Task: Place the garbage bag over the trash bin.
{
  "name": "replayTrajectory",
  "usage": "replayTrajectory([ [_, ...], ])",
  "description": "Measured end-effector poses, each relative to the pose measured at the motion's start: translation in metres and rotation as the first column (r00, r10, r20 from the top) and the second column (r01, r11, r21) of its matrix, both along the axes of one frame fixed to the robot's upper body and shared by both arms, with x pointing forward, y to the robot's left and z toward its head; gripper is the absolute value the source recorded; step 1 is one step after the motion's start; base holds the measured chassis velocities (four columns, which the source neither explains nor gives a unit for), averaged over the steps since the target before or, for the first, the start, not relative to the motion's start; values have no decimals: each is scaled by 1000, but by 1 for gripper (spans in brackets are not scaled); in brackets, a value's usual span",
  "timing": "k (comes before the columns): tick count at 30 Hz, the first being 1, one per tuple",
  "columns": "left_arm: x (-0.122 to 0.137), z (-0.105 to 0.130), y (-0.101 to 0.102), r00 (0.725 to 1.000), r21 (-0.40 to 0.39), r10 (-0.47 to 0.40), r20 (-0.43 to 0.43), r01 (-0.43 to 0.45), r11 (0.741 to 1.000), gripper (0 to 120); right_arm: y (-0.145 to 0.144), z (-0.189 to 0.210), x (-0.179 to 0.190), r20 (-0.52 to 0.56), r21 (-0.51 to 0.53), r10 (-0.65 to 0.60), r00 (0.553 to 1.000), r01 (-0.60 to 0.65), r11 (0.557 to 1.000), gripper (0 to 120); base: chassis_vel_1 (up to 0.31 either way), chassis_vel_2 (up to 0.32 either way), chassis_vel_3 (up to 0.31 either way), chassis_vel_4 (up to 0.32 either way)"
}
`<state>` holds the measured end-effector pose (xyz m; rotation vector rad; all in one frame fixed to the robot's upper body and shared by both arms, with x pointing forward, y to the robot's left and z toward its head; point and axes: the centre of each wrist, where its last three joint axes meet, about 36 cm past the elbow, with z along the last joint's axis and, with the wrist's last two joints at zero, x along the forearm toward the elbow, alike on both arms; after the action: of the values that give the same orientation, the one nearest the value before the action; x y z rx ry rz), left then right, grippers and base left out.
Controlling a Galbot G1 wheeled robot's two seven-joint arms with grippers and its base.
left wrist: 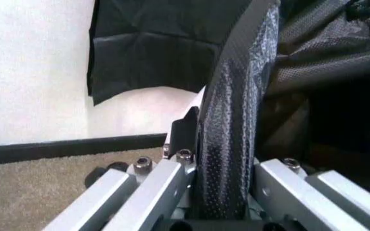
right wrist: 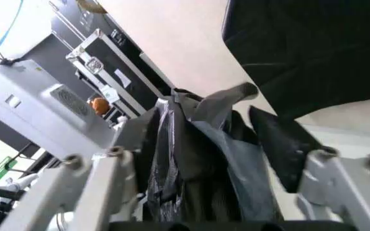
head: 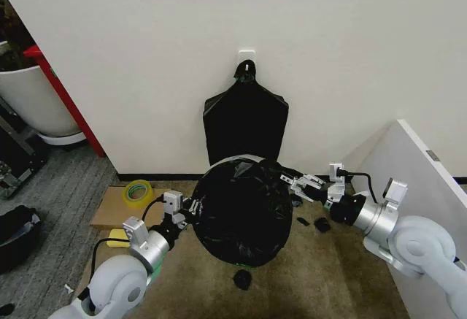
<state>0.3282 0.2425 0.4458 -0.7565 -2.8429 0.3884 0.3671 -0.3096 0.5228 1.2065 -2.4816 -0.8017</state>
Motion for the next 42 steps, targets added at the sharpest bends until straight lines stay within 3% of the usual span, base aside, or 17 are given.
replayTrajectory([
  [5, -3, 2, -3, 1000, -5, -4, 4, 4, 1000, 1, -1, -1, -1, -2, 1, -2, 1000, 2, 1000, 27, 0, 0, 0, 0],
  [7, -3, 3, -3, 1000, -5, -5, 4, 5, 1000, 1, -1, -1, -1, -2, 1, -2, 1000, 2, 1000, 25, 0, 0, 0, 0],
  [12, -4, 5, -5, 1000, -7, -9, 9, 9, 1000, 1, -1, -1, -1, 2, 9, -1, 1000, 1, 1000, 2, 0, 0, 0, 0],
  [28, -10, 6, -9, 999, 9, -28, 27, 28, 1000, 1, -1, -1, 0, 13, 6, -34, 999, 34, 999, 0, 0, 0, 0, 0],
  [42, -11, 9, -10, 994, 32, -62, 89, 59, 998, 1, -13, -23, 17, 7, -154, -173, 985, 172, 973, 0, 0, 0, 0, 0],
])
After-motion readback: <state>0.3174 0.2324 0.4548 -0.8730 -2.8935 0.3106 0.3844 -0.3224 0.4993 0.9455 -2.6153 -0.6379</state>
